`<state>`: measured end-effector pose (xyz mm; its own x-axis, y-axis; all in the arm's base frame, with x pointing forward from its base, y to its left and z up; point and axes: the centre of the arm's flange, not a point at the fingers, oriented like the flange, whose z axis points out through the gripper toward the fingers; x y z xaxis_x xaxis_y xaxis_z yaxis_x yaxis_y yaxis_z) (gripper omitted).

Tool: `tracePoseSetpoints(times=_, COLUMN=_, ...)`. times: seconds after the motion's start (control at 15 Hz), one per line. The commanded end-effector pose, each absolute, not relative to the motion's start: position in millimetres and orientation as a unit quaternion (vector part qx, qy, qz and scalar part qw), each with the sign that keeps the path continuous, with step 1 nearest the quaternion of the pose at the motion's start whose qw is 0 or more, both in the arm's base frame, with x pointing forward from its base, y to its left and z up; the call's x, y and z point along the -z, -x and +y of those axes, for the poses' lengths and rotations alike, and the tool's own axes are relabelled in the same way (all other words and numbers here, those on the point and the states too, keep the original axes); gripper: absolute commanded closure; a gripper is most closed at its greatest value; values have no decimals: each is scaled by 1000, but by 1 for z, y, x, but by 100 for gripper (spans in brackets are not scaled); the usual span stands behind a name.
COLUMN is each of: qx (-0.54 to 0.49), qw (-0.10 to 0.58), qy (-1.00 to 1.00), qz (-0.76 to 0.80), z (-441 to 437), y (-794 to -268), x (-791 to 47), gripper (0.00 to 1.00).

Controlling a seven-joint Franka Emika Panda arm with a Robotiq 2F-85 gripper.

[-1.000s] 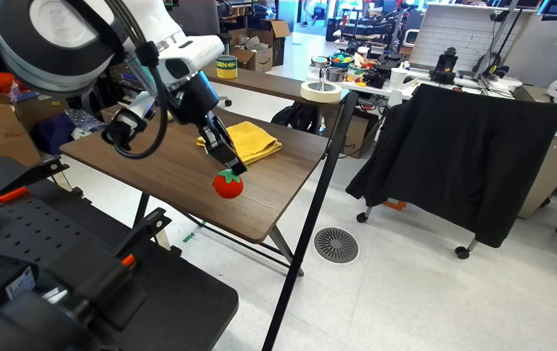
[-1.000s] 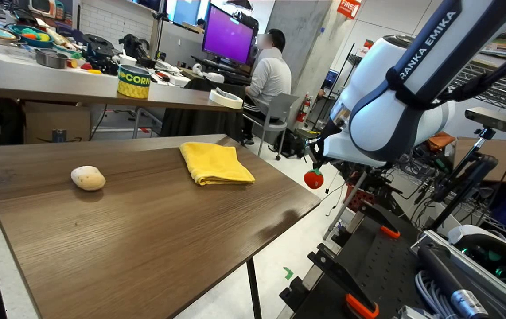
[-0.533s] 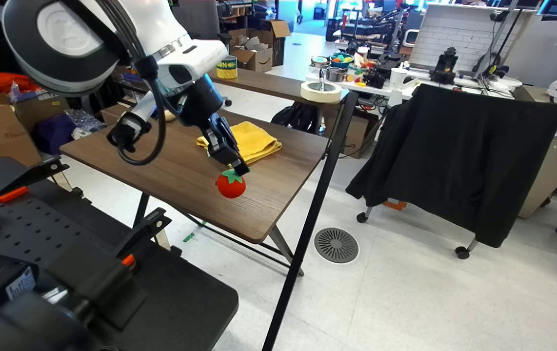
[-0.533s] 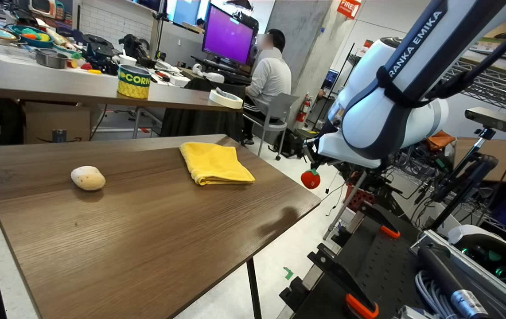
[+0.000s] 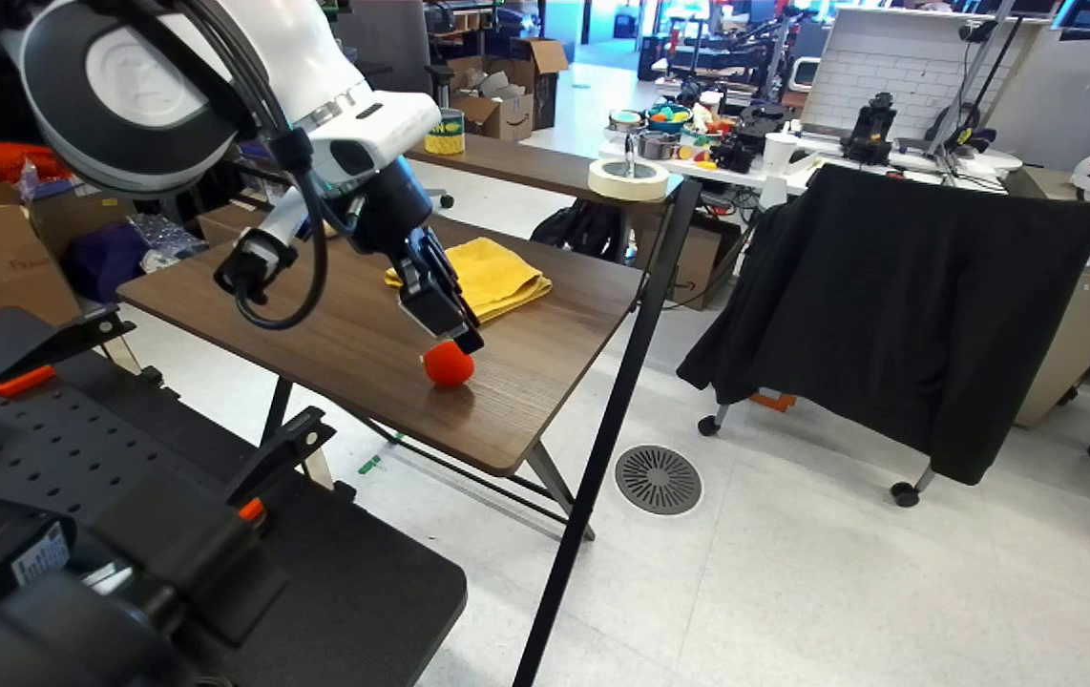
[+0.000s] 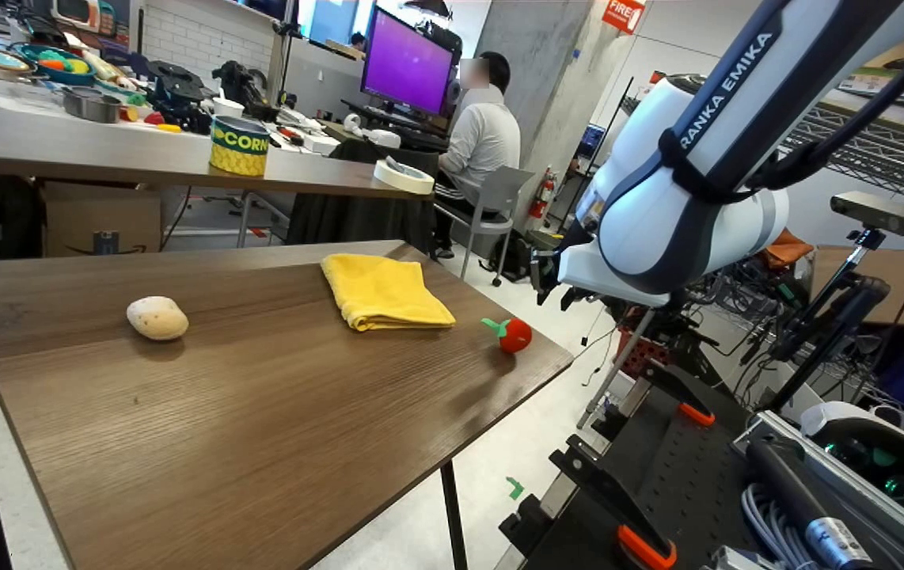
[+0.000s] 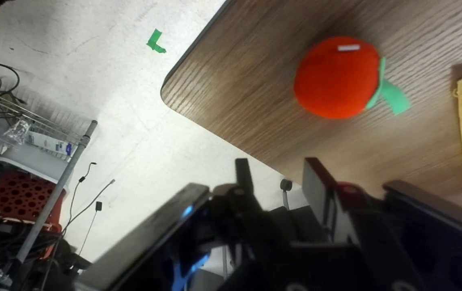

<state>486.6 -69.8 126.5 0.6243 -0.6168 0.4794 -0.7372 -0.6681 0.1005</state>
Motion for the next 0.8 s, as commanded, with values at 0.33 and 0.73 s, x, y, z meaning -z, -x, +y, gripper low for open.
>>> tracePoseSetpoints(times=0.33, qx=-311, qw=67, qy=-886, qz=-338, z=-4, y=-523, x=-165, gripper=0)
tracePoseSetpoints(times=0.73, qx=-274, qw=24, qy=-908, qz=-317, z=51, y=-623, x=-167, gripper=0)
